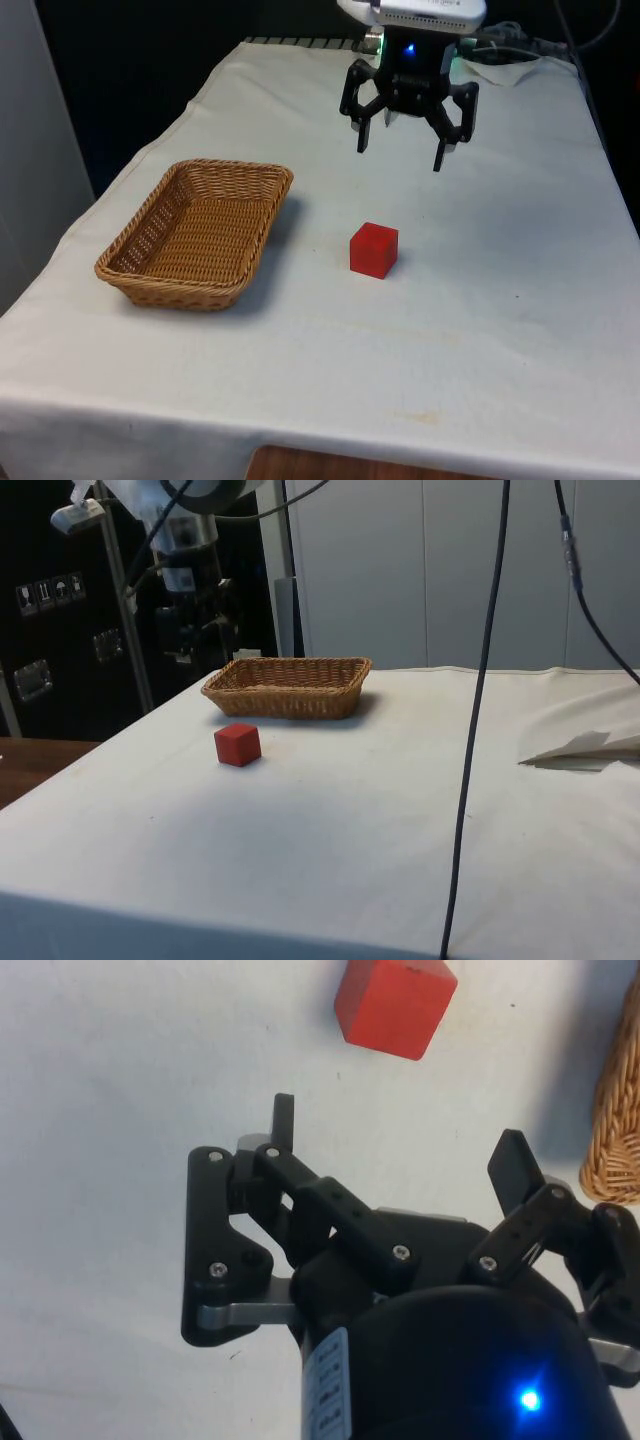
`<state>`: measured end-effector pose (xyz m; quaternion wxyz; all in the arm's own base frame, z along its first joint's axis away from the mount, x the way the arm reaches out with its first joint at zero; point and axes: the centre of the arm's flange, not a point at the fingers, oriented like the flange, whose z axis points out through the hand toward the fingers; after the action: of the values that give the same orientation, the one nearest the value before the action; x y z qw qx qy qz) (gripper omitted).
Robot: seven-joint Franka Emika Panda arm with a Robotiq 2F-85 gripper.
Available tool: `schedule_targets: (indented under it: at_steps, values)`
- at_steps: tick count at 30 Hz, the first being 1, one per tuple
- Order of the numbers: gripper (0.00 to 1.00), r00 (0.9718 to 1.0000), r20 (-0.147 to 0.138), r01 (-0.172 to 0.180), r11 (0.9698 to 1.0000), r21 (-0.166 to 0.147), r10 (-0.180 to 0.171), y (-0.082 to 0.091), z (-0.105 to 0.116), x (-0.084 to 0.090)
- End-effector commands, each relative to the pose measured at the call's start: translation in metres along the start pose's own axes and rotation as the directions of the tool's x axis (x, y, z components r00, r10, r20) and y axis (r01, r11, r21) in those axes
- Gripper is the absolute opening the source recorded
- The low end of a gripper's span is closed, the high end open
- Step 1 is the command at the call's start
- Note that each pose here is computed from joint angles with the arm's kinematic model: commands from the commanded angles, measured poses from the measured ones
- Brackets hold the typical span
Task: Pick up the cube and place it into the basket.
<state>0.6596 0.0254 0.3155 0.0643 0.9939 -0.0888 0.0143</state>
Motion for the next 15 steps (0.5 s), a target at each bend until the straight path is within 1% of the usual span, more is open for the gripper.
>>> schedule_targets:
  at_steps: [1,7,8,9,15]
  values:
    - [1.0,1.0,0.001,0.002,1.0,0.003,-0.002,-0.001,0.001,0.0]
    - [1.0,0.9999,0.002,0.012,0.9999,0.007,-0.012,0.0,0.009,0.003]
    - [1.0,1.0,0.004,0.009,1.0,-0.004,-0.009,0.0,0.009,0.001]
    - [1.0,0.9999,0.003,0.012,0.9999,0.008,-0.012,0.001,0.011,0.003]
    - [1.0,0.9997,0.007,0.022,0.9997,0.015,-0.022,0.001,0.022,0.006]
